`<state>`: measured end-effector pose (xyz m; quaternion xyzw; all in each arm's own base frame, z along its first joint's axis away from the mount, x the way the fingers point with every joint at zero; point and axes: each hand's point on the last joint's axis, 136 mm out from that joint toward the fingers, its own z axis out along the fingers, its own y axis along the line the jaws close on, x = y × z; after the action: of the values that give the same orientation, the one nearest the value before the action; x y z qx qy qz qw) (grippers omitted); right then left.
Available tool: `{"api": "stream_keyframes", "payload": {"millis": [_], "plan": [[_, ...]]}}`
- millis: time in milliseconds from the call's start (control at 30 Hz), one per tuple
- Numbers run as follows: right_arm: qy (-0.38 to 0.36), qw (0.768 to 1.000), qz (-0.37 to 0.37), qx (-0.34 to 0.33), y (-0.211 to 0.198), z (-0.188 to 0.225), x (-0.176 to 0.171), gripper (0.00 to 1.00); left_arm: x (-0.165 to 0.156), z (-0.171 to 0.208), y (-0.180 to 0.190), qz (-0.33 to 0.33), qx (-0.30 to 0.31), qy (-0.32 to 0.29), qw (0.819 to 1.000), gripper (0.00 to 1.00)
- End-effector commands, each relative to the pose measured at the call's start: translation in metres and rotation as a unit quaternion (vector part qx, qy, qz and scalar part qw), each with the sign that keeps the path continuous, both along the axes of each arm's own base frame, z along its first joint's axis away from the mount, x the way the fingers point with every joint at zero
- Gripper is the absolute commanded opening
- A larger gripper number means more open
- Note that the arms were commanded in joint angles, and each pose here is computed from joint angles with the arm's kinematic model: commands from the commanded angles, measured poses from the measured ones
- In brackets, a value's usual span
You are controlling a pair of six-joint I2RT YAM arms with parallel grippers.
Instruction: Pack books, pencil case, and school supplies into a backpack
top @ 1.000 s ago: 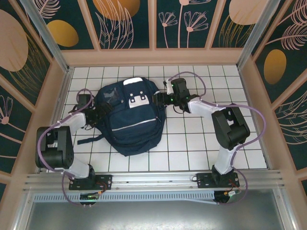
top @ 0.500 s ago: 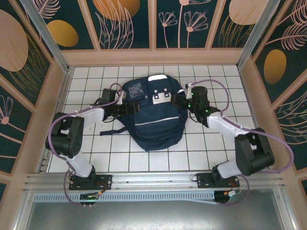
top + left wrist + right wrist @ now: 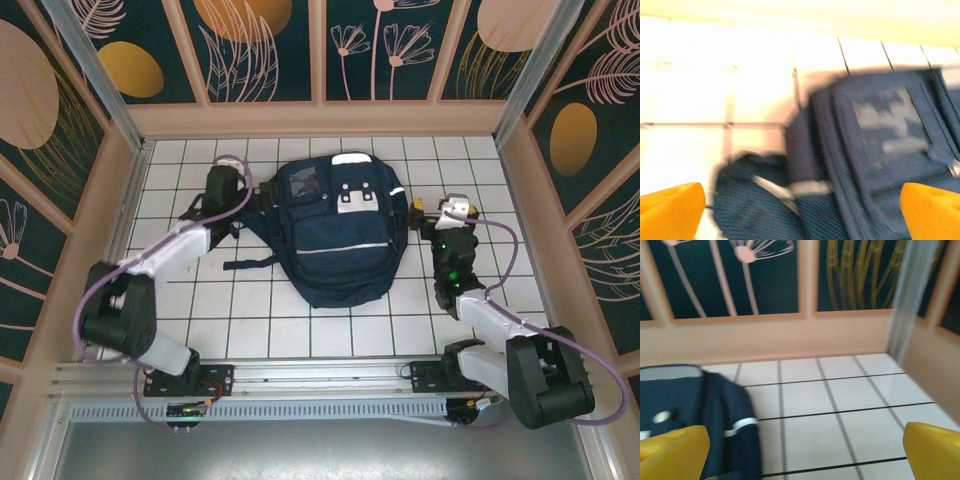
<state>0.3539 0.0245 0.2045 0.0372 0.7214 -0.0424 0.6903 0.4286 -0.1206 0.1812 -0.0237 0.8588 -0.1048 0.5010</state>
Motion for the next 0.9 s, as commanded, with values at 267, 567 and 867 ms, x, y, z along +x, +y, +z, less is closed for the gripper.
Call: {"api": "stream_keyframes", "payload": {"millis": [267,567,867], "plan": [[0.002,1.0,-0.017,0.024,-0.033,-0.048,0.011,0.99,-0.067,0.009,0.123,0.161,0.137,-0.199,0.957,0.99],[0.015,0.997,-0.01,0.074,-0.051,-0.076,0.017,0.99,-0.083,-0.018,0.124,0.147,0.102,-0.229,0.957,0.99],[0.014,0.998,-0.007,0.063,-0.046,-0.075,0.018,0.99,-0.066,-0.032,0.137,0.156,0.106,-0.22,0.957,0.99]]}}
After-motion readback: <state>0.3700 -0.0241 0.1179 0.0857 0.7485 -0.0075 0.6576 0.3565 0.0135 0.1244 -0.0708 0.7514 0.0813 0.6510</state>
